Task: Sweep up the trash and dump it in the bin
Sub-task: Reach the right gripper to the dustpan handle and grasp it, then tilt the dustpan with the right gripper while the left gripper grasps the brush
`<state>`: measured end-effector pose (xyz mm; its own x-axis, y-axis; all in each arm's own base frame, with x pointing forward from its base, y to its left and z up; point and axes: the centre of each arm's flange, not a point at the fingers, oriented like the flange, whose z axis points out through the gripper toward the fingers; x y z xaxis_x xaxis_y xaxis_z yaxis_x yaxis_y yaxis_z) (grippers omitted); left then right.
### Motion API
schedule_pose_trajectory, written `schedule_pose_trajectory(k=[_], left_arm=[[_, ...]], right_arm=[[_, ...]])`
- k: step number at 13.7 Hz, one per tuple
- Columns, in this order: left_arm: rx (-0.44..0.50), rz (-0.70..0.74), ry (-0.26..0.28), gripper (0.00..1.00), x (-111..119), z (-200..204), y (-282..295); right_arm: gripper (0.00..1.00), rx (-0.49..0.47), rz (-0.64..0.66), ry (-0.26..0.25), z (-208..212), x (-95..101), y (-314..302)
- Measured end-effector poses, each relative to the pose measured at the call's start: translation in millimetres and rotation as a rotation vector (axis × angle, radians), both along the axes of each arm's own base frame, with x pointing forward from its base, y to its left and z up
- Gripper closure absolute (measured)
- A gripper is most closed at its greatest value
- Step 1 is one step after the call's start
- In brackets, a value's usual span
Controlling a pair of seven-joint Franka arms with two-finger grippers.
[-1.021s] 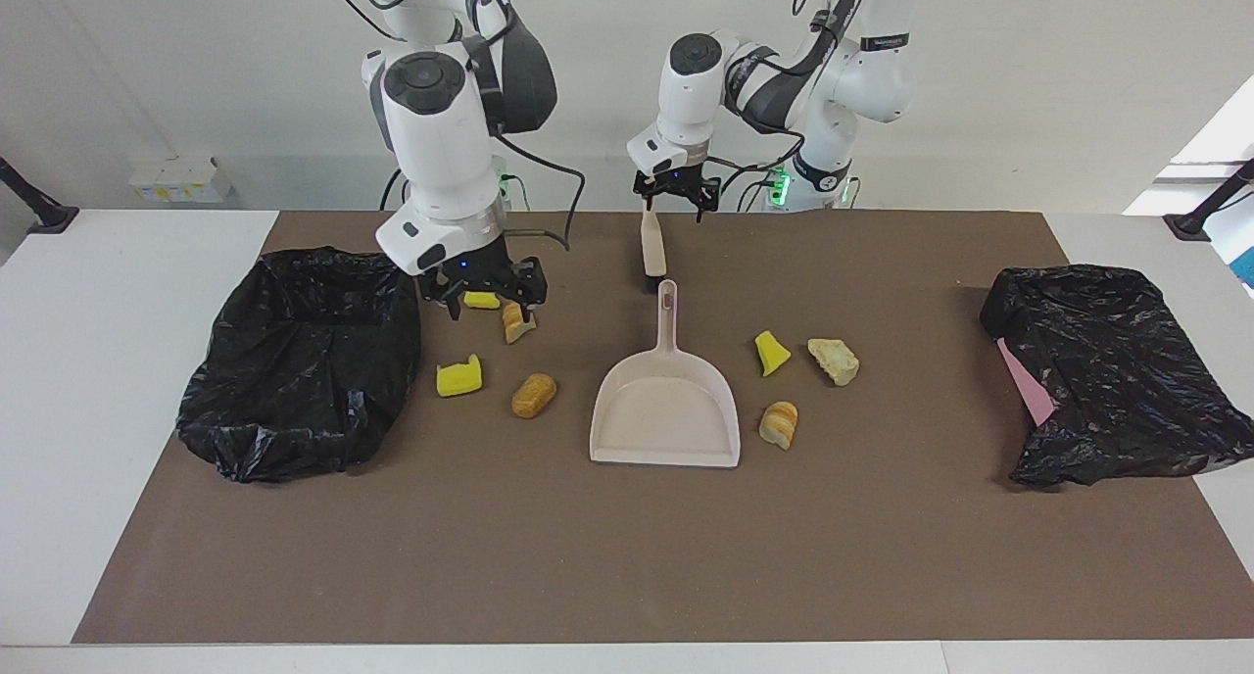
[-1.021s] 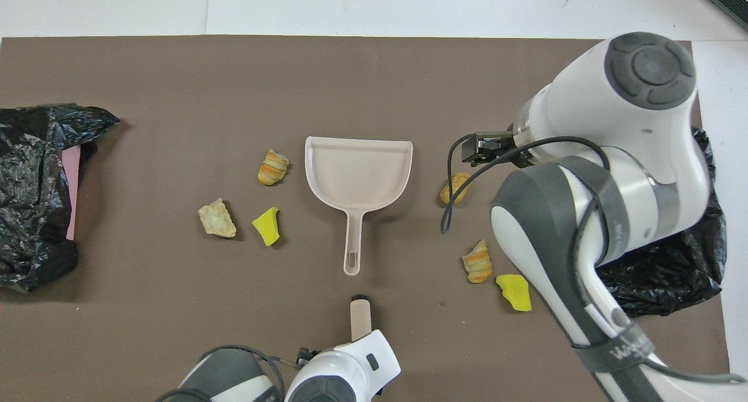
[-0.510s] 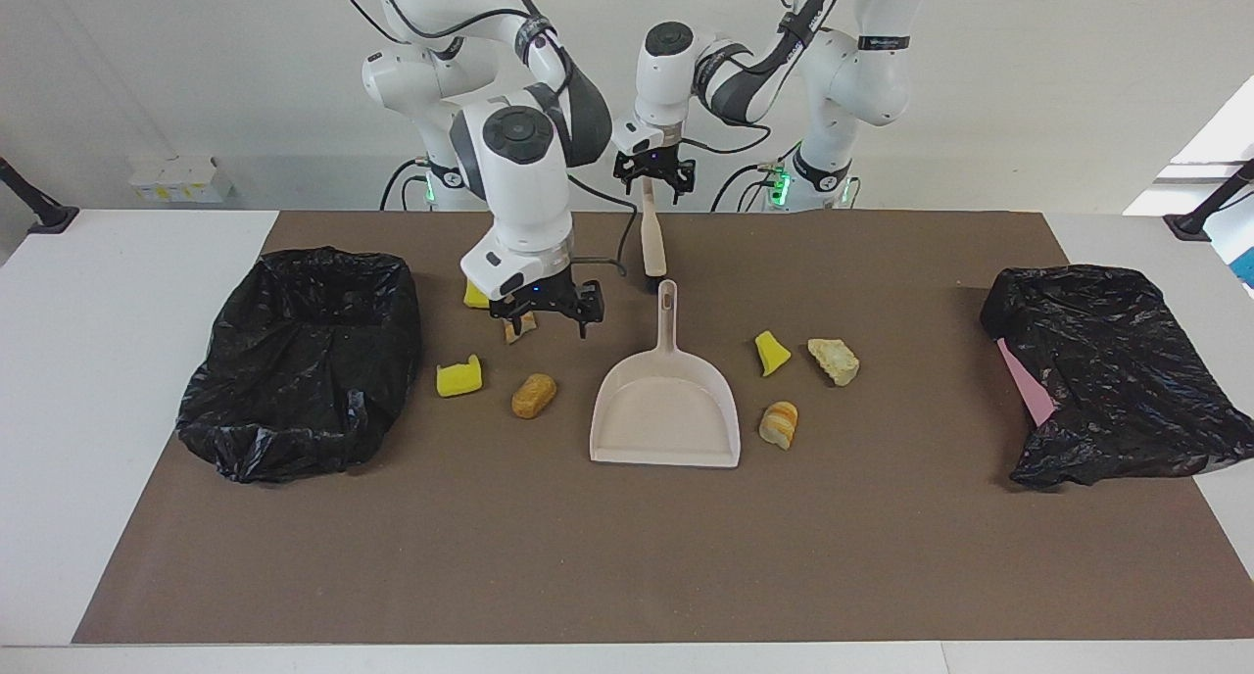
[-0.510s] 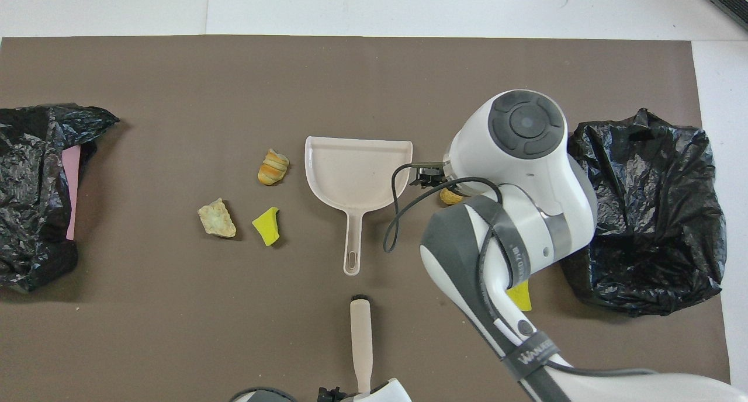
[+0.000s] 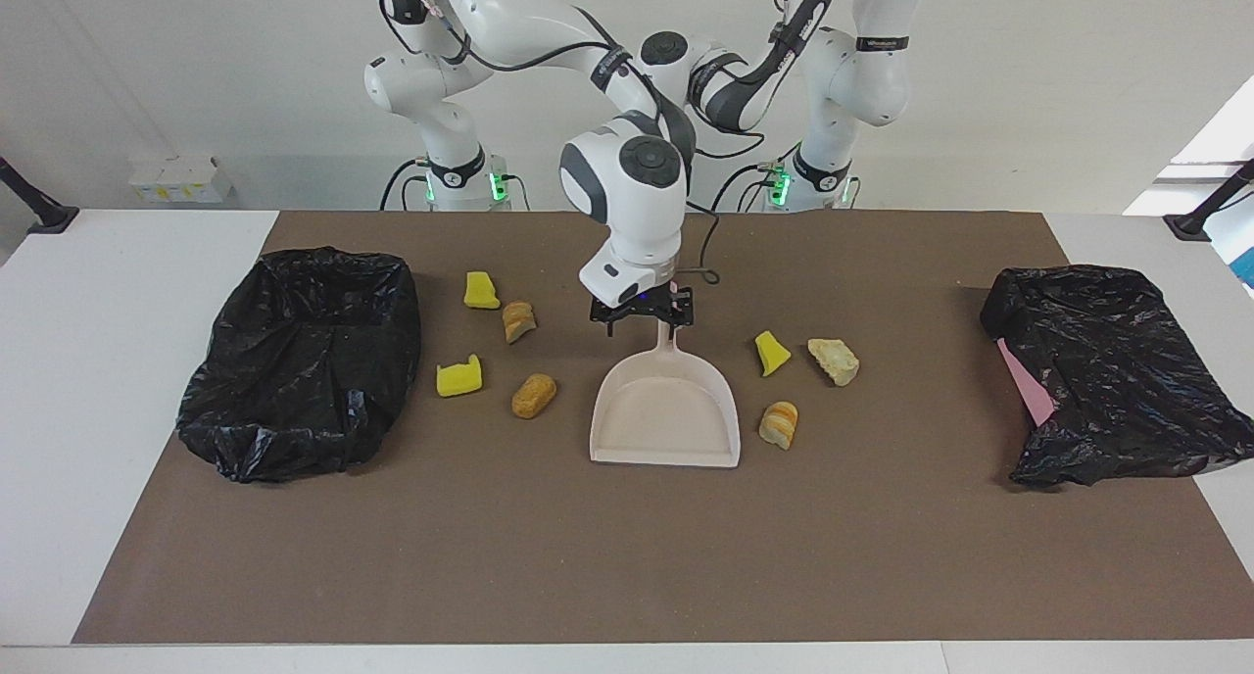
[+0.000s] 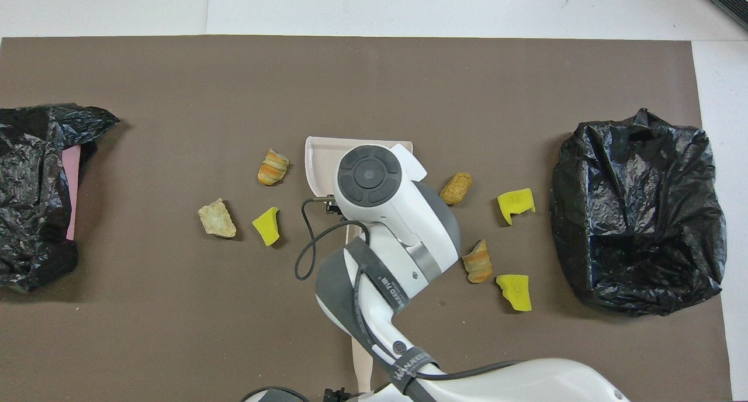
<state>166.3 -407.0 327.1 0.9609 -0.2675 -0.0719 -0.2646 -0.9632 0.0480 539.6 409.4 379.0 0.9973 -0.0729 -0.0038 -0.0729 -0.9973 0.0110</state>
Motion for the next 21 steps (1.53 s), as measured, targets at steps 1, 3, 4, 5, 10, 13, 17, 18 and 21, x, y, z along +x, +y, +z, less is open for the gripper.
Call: schedule_pose_trajectory(k=[1,3,4,5,10,13,17,18,21], left_arm=[[0.005,0.004,0.002,0.13,0.5,-4.3,-0.4],[0.008,0.011,0.004,0.33,1.6,-5.3,-0.1],[0.005,0.017,0.004,0.33,3.1,-3.4,0.0],[0.002,0.019,0.003,0.39,4.3,-1.0,0.1],[0.006,0.038,0.009,0.74,8.6,6.9,4.7],[0.012,0.087,0.019,0.74,26.5,19.3,18.7],[0.03,0.179,0.038,0.74,60.5,42.8,52.8],[0.035,0.19,0.043,0.74,64.6,47.2,59.2],[0.059,0.206,0.054,0.74,69.7,51.5,70.1]], right_arm=[[0.0,-0.002,0.003,0.003,-6.8,-2.8,12.2],[0.0,-0.007,0.015,0.009,-16.2,-5.4,22.8],[0.0,-0.011,0.018,0.013,-20.8,-6.5,25.4],[0.01,-0.014,0.019,0.017,-23.7,-6.5,25.8],[0.21,-0.035,-0.007,0.043,-30.9,-5.3,19.7],[0.49,-0.043,-0.012,0.057,-32.2,-6.1,17.8],[0.64,-0.044,-0.026,0.091,-33.7,-7.5,14.8],[0.67,-0.046,-0.029,0.093,-32.0,-6.8,13.1],[0.67,-0.042,-0.001,0.092,-13.9,-3.3,3.5]])
